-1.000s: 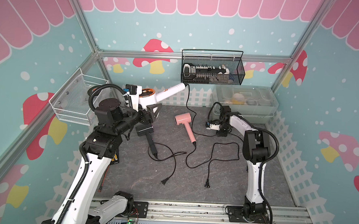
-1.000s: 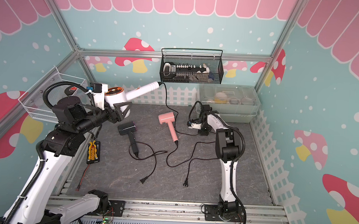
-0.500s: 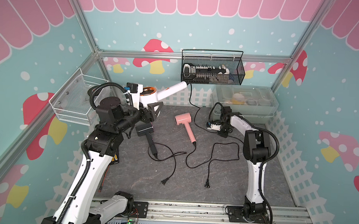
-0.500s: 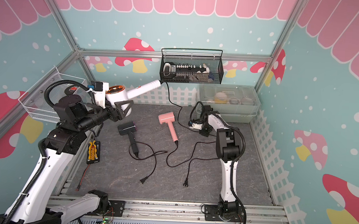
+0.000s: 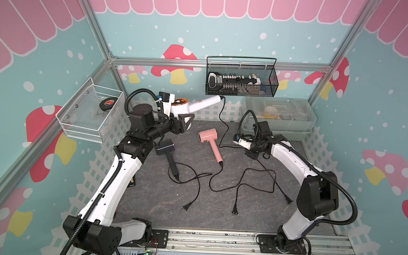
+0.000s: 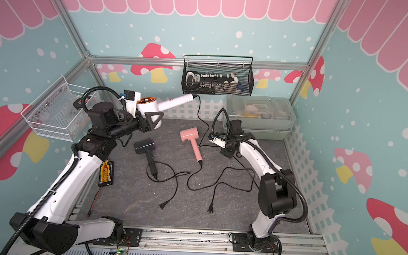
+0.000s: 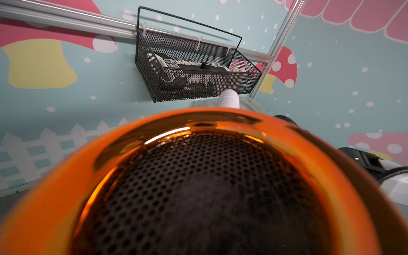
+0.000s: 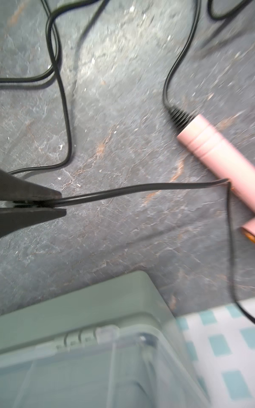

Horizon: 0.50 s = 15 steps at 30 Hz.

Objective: Wrap the cord around the hair dryer
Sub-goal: Wrap the power cord around the hair dryer.

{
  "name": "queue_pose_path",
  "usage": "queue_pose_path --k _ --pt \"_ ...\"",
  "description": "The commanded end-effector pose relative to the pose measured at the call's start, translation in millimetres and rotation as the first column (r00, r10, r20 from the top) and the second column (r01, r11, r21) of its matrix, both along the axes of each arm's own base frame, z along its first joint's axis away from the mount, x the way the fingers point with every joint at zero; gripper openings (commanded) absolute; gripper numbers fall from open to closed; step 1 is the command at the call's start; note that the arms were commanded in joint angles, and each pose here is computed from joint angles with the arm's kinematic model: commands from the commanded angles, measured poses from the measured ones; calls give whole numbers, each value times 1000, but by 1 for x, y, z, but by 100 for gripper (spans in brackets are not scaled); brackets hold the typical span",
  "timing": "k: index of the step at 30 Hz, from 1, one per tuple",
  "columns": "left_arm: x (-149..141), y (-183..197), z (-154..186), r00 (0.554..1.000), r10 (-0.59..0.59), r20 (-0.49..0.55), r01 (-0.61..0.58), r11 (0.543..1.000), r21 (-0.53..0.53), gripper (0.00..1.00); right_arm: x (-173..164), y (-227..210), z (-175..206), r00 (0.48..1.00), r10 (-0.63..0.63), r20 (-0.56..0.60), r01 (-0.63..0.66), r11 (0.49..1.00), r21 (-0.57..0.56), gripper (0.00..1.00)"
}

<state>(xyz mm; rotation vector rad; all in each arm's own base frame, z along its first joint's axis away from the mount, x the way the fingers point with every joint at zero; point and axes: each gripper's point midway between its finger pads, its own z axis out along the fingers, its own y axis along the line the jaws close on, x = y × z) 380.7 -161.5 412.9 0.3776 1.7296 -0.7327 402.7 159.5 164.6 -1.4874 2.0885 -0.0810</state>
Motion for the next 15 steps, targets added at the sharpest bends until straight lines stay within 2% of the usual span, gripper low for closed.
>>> queue_pose_path --k 1,8,15 --pt "1 -9 21 991 -70 111 71 997 -12 0 -13 8 19 999 -29 19 28 999 18 0" --pt "19 -22 -25 990 -142 25 142 990 4 0 -24 19 89 973 -5 229 1 1000 19 0" --pt "28 -40 -66 976 -214 -48 214 977 -10 0 -12 18 177 890 -11 456 -16 998 55 0"
